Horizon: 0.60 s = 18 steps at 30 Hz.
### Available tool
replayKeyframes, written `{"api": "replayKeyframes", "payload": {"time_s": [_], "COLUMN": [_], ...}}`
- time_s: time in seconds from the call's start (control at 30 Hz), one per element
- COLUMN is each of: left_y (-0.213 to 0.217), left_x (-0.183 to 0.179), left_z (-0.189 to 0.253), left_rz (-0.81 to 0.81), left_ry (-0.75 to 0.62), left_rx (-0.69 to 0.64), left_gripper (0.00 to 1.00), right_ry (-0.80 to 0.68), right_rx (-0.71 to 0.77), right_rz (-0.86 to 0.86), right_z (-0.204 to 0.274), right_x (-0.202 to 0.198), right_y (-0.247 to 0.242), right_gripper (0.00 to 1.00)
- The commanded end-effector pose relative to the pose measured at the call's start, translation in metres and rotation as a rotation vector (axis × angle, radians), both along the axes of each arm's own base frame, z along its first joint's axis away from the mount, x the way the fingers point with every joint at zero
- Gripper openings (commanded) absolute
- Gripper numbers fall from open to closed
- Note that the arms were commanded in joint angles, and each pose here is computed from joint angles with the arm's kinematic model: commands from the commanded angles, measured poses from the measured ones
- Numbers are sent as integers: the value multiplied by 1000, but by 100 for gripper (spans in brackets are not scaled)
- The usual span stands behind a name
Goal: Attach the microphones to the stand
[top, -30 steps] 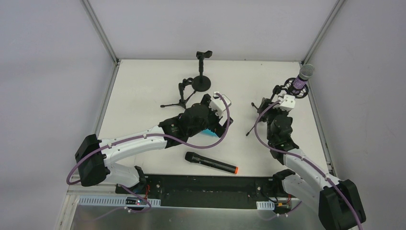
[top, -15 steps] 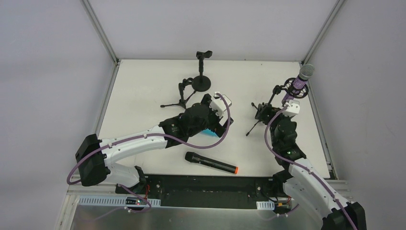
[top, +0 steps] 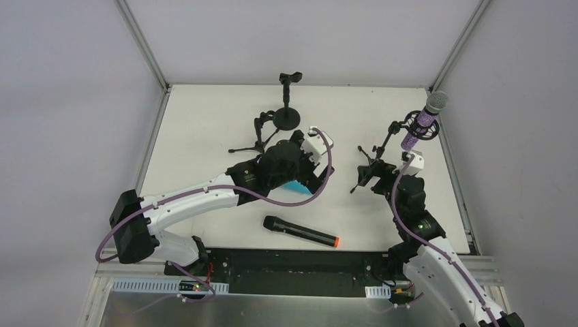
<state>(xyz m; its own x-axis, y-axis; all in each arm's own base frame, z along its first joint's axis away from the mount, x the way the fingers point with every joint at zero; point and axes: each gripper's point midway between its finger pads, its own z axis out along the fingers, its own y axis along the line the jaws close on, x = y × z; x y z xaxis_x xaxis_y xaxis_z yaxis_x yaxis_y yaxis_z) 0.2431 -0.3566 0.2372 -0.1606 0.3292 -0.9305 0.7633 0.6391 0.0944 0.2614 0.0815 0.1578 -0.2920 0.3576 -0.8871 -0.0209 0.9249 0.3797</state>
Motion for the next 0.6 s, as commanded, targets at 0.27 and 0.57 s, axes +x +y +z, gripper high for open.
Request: {"api": "replayKeyframes", "payload": {"time_s": [0.27,0.57], "left_y": [40,91], "left_x": [31,76], "left_z": [73,86], "left_rz": [56,226], "left_ry": [-18,16], "left_rx": [-104,-188], "left_gripper": [99,99], "right_ry": [156,178], "right_rx": [132,127], "right_rz": [111,190], "right_z": [4,-1], "right_x": [-10,-17], "right_y": [38,72], "right_gripper": [99,99]}}
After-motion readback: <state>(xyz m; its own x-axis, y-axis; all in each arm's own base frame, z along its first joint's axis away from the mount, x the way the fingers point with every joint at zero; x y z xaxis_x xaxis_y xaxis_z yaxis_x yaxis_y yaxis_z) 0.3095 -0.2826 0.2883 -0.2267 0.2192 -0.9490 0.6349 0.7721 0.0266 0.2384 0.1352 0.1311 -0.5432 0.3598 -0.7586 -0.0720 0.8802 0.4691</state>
